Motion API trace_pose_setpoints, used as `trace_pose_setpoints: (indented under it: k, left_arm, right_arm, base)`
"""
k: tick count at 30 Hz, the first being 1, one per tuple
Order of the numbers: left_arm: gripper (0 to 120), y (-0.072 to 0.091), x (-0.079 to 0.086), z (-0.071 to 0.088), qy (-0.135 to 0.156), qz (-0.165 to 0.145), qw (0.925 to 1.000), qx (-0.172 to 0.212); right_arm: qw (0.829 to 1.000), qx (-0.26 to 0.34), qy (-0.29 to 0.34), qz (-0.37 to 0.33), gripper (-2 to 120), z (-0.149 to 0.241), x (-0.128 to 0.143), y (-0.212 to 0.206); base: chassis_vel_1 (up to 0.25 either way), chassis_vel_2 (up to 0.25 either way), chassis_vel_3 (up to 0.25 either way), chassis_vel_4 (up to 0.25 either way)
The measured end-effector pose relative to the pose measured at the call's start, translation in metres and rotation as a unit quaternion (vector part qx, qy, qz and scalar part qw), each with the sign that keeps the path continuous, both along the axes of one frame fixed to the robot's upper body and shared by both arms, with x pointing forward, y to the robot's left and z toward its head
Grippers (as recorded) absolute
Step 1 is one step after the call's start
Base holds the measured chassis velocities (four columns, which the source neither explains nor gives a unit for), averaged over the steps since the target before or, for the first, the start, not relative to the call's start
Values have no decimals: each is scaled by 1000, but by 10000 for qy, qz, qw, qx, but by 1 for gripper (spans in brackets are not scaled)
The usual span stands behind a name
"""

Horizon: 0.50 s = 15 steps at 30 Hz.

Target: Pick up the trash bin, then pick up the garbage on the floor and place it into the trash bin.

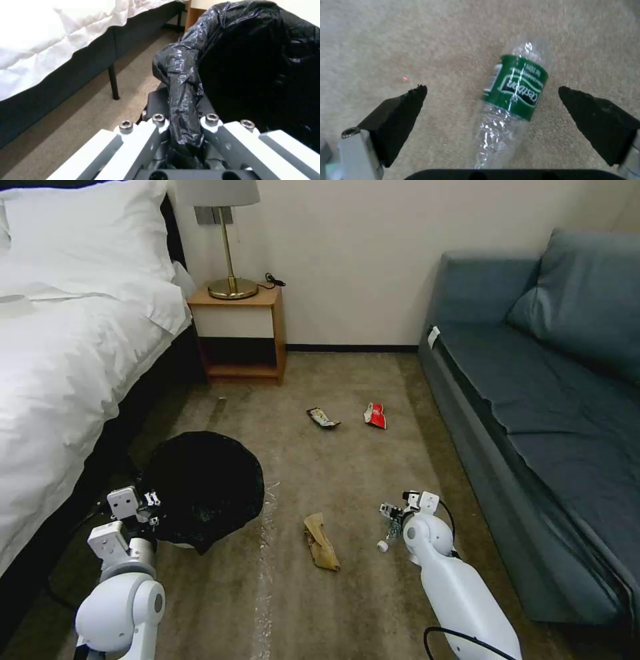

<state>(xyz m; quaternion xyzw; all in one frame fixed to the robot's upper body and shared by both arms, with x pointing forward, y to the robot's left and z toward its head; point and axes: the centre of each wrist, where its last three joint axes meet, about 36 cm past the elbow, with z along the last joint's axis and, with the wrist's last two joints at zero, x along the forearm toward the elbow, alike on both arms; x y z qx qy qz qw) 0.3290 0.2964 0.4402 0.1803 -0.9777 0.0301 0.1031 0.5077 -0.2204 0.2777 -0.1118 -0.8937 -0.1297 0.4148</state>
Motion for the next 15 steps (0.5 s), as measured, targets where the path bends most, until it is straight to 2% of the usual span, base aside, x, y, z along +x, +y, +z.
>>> trace_pose_setpoints:
  k: [15]
  left_arm:
    - [4,1,-2,2,-7,22,10000,31]
  right_arm:
    - [9996,-26,235,-174,100,-39,19,-3]
  base:
    - [0,0,0,0]
